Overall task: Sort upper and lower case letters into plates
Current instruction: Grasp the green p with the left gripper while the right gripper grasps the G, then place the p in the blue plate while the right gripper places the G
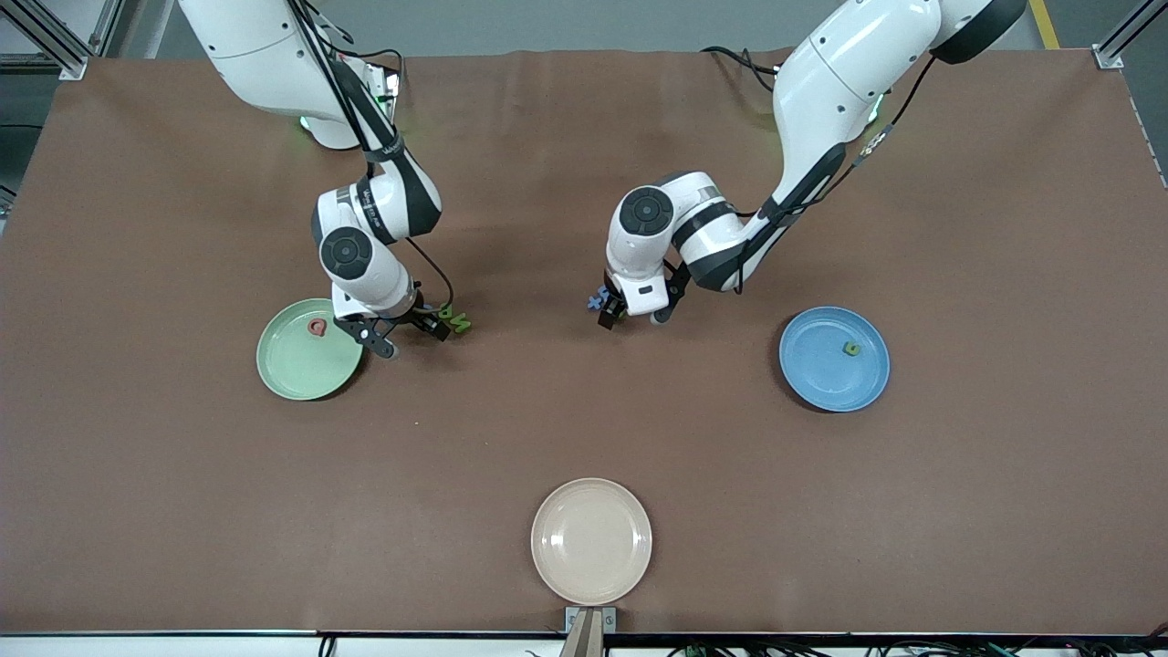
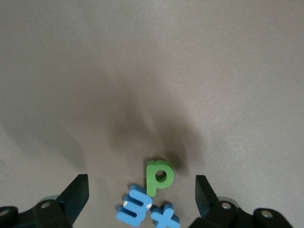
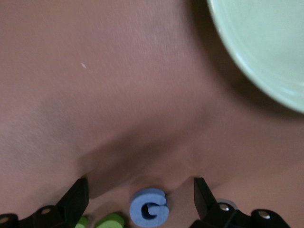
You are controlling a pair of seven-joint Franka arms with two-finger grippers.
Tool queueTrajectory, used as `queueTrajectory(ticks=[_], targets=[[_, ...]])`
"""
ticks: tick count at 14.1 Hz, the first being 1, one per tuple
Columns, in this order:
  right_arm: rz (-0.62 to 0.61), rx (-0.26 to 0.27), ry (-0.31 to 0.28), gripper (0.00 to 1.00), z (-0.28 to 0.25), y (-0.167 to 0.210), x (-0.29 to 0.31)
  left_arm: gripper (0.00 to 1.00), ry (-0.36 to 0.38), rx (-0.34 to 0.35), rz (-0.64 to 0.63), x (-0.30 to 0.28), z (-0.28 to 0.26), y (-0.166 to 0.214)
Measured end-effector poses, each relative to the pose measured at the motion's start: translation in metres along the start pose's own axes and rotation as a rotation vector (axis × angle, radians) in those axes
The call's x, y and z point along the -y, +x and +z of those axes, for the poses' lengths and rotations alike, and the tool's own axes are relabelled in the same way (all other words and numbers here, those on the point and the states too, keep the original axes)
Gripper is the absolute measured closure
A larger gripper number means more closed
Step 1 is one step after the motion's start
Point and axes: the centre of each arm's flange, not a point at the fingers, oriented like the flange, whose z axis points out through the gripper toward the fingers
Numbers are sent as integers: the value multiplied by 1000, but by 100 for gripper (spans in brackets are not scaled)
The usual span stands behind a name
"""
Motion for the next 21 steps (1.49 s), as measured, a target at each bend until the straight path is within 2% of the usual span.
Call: queueTrajectory(ticks=[2,8,11,13,14,16,19,21], targets=[[3,-8,9,3,1,-1,-1,9,1,2,2,-1,4,0],[18,-5,1,7,3,-16,2,19,6,10,3,-4,12,-2],[15,-5,0,17,2,-22,5,23,-2,7,12,-8,13,-2],[16,-6,1,17,0,-22,4,36,-10,8,13,-10,12,-2],[16,-6,2,17,0,-22,4,37,-10,8,13,-11,12,-2],[17,-7,3,17,-1,-22,4,48,-14,8,12,-13,10,-2],[19,-12,11,17,-5,-20,4,55,-16,7,10,-14,9,-1],[20,-17,17,18,-6,-19,4,69,-17,6,11,-14,8,-1]])
